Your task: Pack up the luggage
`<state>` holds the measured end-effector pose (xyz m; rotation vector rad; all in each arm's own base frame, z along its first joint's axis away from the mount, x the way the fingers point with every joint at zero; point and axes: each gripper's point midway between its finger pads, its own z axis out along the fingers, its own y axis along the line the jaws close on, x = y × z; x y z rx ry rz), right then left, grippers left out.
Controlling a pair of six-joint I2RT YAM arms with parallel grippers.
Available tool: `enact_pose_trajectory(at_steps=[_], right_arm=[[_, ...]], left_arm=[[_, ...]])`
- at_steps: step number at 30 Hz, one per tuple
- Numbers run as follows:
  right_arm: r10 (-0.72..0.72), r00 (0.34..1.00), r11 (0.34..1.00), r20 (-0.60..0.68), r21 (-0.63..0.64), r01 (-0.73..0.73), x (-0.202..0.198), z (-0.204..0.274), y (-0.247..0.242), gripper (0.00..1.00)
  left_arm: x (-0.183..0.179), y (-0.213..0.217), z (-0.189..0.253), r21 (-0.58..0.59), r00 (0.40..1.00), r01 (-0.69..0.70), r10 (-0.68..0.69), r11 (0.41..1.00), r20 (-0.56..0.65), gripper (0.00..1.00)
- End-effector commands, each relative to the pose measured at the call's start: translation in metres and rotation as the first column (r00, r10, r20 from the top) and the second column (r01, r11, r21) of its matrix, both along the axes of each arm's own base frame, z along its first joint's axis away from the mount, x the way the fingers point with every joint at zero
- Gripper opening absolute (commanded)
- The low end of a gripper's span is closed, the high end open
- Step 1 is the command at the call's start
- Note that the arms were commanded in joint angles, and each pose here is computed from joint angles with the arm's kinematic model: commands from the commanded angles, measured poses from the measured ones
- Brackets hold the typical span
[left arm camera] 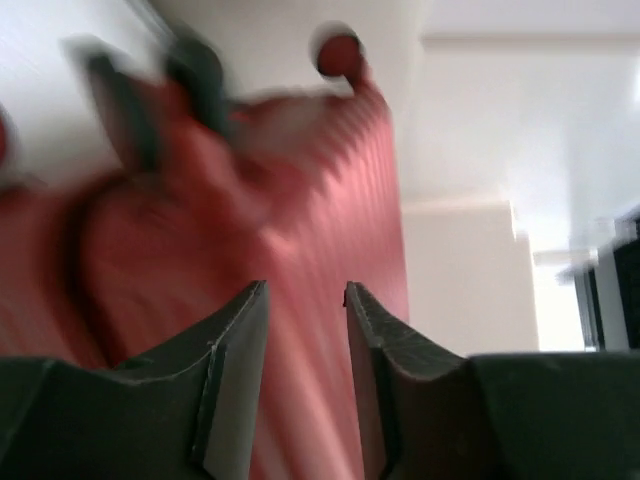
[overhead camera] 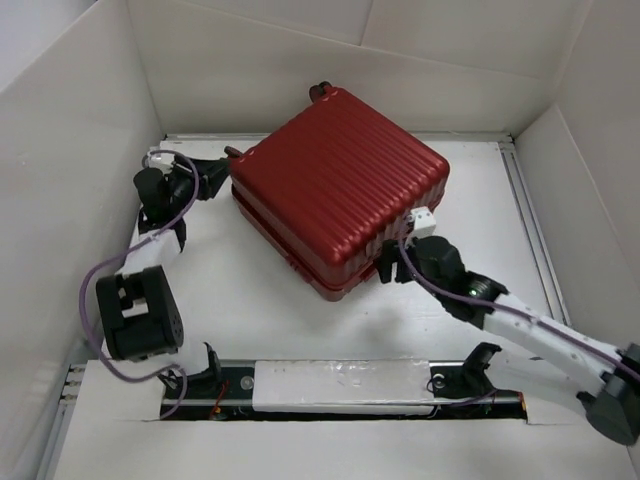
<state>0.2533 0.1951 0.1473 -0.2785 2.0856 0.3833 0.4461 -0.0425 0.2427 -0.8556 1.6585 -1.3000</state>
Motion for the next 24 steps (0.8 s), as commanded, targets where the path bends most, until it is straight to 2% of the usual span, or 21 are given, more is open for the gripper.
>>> enact_pose_trajectory(at_steps=[1, 2, 3, 4, 5, 7, 9, 10, 11, 12, 13, 14, 16, 17, 19, 20, 24], right_arm=[[0.045, 0.995, 0.978, 0.091, 0.199, -0.063, -0.024, 0.035, 0.014, 0.71], [0.070, 0.992, 0.972, 0.105, 0.219, -0.092, -0.031, 0.036, 0.016, 0.69], [0.081, 0.990, 0.963, 0.115, 0.247, -0.107, -0.039, 0.039, 0.014, 0.59], [0.088, 0.991, 0.962, 0.104, 0.248, -0.111, -0.044, 0.033, 0.013, 0.45], [0.139, 0.986, 0.953, 0.096, 0.257, -0.159, -0.055, 0.028, 0.017, 0.26], [0.197, 0.977, 0.942, 0.079, 0.262, -0.211, -0.065, 0.023, 0.025, 0.19], [0.279, 0.958, 0.924, 0.062, 0.256, -0.286, -0.078, 0.018, 0.037, 0.17], [0.298, 0.953, 0.924, 0.047, 0.235, -0.301, -0.081, 0.012, 0.040, 0.28], [0.326, 0.944, 0.916, 0.045, 0.234, -0.327, -0.087, 0.010, 0.047, 0.37], [0.339, 0.940, 0.913, 0.037, 0.228, -0.339, -0.090, 0.008, 0.050, 0.49], [0.349, 0.936, 0.907, 0.047, 0.235, -0.350, -0.090, 0.010, 0.054, 0.71], [0.360, 0.932, 0.905, 0.039, 0.230, -0.359, -0.092, 0.006, 0.058, 0.77], [0.377, 0.926, 0.898, 0.038, 0.229, -0.375, -0.096, 0.001, 0.062, 0.84], [0.385, 0.922, 0.895, 0.038, 0.229, -0.383, -0.096, -0.001, 0.066, 0.88], [0.401, 0.915, 0.892, 0.044, 0.209, -0.401, -0.097, -0.006, 0.069, 0.89], [0.401, 0.914, 0.889, 0.058, 0.218, -0.403, -0.094, -0.004, 0.074, 0.89], [0.422, 0.899, 0.875, 0.116, 0.207, -0.437, -0.090, -0.001, 0.088, 0.86]], left_arm=[[-0.047, -0.034, 0.032, 0.061, 0.981, 0.163, -0.168, 0.985, 0.093, 0.00], [-0.052, -0.035, 0.031, 0.074, 0.980, 0.163, -0.170, 0.984, 0.100, 0.00], [-0.056, -0.029, 0.022, 0.078, 0.986, 0.136, -0.143, 0.988, 0.088, 0.00], [-0.061, -0.029, 0.019, 0.082, 0.986, 0.137, -0.143, 0.987, 0.080, 0.00], [-0.066, -0.026, 0.022, 0.092, 0.987, 0.124, -0.133, 0.988, 0.089, 0.00], [-0.074, -0.023, 0.014, 0.101, 0.989, 0.114, -0.123, 0.988, 0.077, 0.00], [-0.080, -0.021, 0.018, 0.122, 0.989, 0.105, -0.116, 0.987, 0.091, 0.00], [-0.078, -0.018, 0.018, 0.161, 0.989, 0.092, -0.109, 0.983, 0.097, 0.00], [-0.076, -0.012, 0.005, 0.171, 0.998, 0.064, -0.068, 0.983, 0.013, 0.00], [-0.072, -0.006, 0.001, 0.200, 0.999, 0.045, -0.043, 0.979, -0.012, 0.00], [-0.066, -0.001, -0.005, 0.225, 0.999, 0.031, -0.023, 0.974, -0.041, 0.09], [-0.059, 0.004, -0.001, 0.263, 0.999, 0.017, -0.008, 0.965, -0.037, 0.24], [-0.051, 0.014, -0.012, 0.222, 0.997, 0.013, 0.004, 0.975, -0.079, 0.52], [-0.050, 0.011, -0.018, 0.186, 0.996, 0.030, -0.014, 0.982, -0.085, 0.73], [-0.043, 0.009, -0.008, 0.094, 0.998, 0.052, -0.047, 0.994, -0.048, 0.84], [-0.038, 0.012, -0.020, 0.061, 0.996, 0.054, -0.050, 0.997, -0.071, 0.86], [-0.020, 0.013, -0.022, 0.021, 0.996, 0.076, -0.075, 0.997, -0.048, 0.89]])
